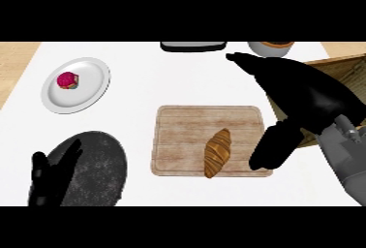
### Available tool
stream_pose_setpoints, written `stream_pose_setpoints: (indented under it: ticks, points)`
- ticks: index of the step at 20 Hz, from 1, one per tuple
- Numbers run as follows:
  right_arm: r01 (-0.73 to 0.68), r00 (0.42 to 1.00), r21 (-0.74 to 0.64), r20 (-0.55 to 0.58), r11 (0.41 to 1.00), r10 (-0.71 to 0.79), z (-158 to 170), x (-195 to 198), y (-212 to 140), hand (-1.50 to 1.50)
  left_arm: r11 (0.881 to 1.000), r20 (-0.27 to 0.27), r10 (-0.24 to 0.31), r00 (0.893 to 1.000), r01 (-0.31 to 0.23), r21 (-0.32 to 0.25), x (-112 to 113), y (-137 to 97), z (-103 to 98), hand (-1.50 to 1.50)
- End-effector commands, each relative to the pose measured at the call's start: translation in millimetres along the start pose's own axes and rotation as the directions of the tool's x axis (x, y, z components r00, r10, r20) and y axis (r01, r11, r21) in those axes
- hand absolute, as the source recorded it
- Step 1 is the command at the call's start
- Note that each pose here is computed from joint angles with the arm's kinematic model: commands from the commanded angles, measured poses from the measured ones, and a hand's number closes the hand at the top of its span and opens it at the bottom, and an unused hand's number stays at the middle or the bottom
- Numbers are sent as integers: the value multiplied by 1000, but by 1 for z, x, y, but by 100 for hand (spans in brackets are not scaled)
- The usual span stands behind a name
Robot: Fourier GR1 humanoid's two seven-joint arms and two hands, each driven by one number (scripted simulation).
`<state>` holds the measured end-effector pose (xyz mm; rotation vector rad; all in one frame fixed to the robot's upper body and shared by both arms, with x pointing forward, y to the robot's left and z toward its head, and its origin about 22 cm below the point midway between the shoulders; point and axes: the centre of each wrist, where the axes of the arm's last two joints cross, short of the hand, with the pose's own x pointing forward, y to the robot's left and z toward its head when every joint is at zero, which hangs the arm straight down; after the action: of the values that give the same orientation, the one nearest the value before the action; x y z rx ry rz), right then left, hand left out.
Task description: Pick the croissant from the cutting board and place it in the basket
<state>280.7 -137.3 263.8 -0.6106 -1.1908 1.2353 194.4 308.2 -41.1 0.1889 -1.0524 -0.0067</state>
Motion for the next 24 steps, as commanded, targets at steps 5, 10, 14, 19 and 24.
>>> stream_pose_setpoints:
  ticks: [5, 10, 14, 19, 24]
  points:
    - [-18, 985, 19, -173, 1000, 21, 11, -8, 22, -150, 1000, -37, 5, 999, -5, -22, -1, -17, -10, 0]
    - [18, 987, -5, -160, 1000, -18, 3, -7, 61, -150, 999, -41, -14, 999, 13, -42, 6, -14, -4, 0]
    - [-16, 979, 8, -201, 1000, 17, -22, -19, 71, -150, 999, -32, -16, 999, 14, -49, -15, -26, 4, 0]
    - [-20, 976, 59, -216, 998, 32, -11, -13, 115, -150, 1000, -56, -3, 998, 1, -22, -16, -12, -2, 0]
    - [-16, 977, 61, -211, 998, 29, -28, -27, 121, -150, 999, -28, -5, 1000, 4, -50, -11, -19, 5, 0]
